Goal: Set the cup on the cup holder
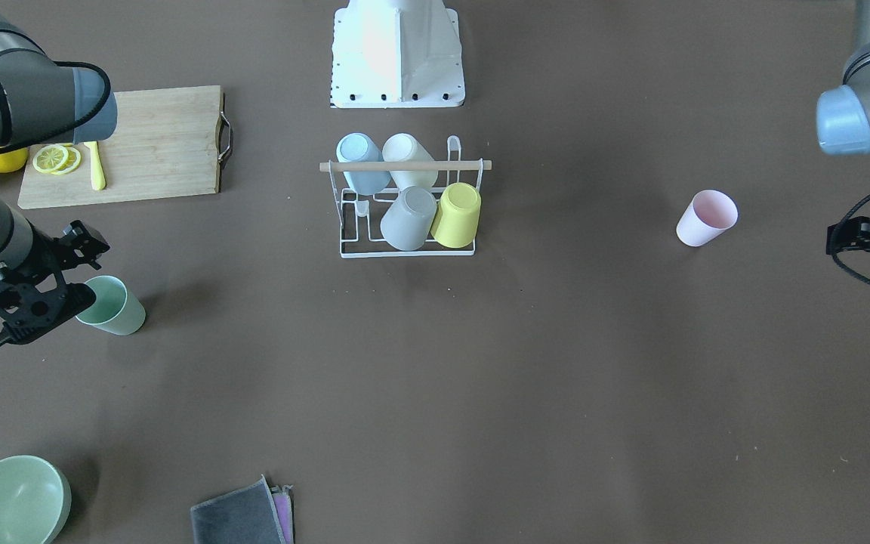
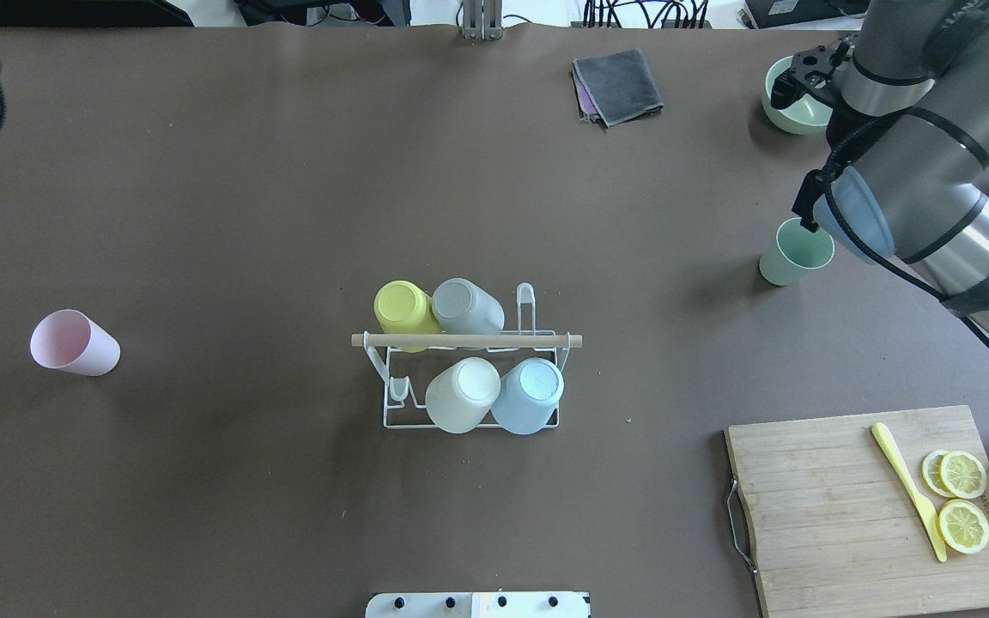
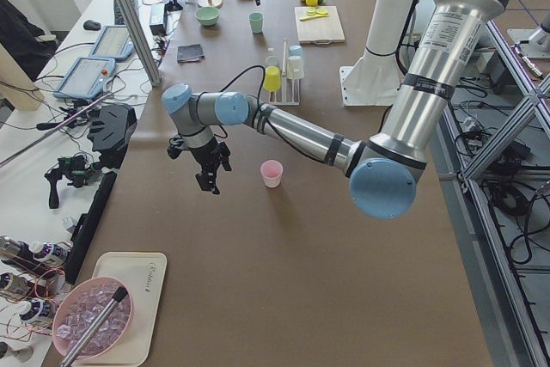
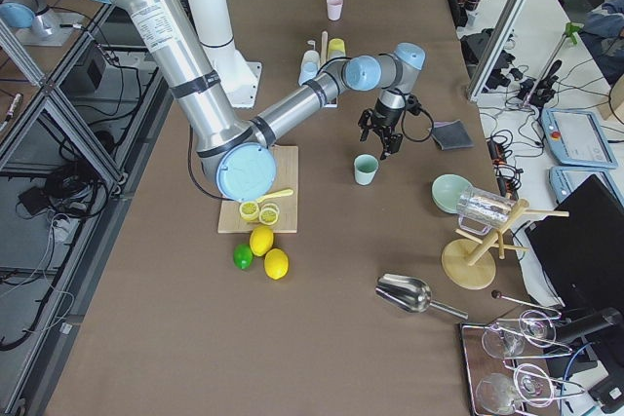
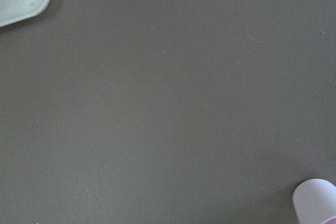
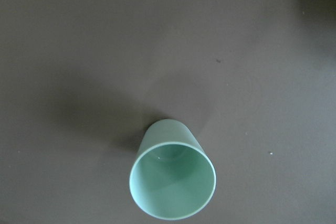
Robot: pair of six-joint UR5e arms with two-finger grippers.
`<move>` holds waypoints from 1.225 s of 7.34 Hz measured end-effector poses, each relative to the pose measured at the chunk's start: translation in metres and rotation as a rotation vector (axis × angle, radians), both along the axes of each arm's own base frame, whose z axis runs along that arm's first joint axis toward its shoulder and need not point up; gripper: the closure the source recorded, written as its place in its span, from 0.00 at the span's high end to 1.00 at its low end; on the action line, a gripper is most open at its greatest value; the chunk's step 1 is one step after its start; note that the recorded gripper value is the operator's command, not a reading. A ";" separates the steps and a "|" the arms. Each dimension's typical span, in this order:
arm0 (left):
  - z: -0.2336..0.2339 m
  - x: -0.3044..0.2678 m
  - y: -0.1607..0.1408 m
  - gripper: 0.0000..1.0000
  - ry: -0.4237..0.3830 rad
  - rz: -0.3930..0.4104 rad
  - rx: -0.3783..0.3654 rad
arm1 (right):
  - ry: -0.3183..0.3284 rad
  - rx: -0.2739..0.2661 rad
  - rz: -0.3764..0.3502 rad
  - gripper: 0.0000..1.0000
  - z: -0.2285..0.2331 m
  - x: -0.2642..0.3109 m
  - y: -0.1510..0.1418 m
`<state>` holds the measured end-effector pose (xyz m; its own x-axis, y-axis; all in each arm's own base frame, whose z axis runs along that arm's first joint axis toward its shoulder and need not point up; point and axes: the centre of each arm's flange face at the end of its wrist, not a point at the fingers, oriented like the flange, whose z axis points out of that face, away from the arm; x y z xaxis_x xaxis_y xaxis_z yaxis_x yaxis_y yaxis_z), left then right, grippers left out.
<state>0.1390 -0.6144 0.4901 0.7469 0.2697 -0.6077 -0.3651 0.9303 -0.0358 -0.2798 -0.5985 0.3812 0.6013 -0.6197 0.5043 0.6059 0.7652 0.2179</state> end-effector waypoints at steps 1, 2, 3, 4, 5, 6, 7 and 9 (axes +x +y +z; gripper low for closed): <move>-0.013 0.028 -0.012 0.98 -0.012 0.037 -0.003 | 0.013 -0.005 -0.018 1.00 -0.008 -0.022 -0.012; -0.024 0.054 -0.018 0.98 -0.019 0.071 -0.003 | 0.037 -0.009 -0.039 1.00 -0.015 -0.045 -0.021; -0.032 0.078 -0.017 0.98 -0.023 0.103 -0.006 | 0.064 -0.028 -0.056 1.00 -0.021 -0.063 -0.027; -0.035 0.103 -0.011 0.98 -0.028 0.136 -0.015 | 0.095 -0.058 -0.069 1.00 -0.028 -0.078 -0.033; -0.034 0.122 -0.005 0.98 -0.033 0.163 -0.026 | 0.125 -0.092 -0.082 1.00 -0.028 -0.092 -0.037; -0.032 0.138 0.001 0.98 -0.035 0.186 -0.033 | 0.157 -0.125 -0.103 1.00 -0.021 -0.107 -0.037; -0.028 0.151 0.007 0.98 -0.039 0.207 -0.043 | 0.202 -0.141 -0.138 1.00 -0.012 -0.123 -0.034; -0.011 0.178 0.018 0.98 -0.054 0.254 -0.076 | 0.312 -0.085 -0.282 1.00 0.003 -0.149 -0.025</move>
<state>0.3174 -0.5968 0.4795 0.6927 0.4077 -0.5950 -0.5823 0.8028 -0.1278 -0.4285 -0.6236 0.3841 0.5463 -0.7455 0.3818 0.8205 0.5678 -0.0654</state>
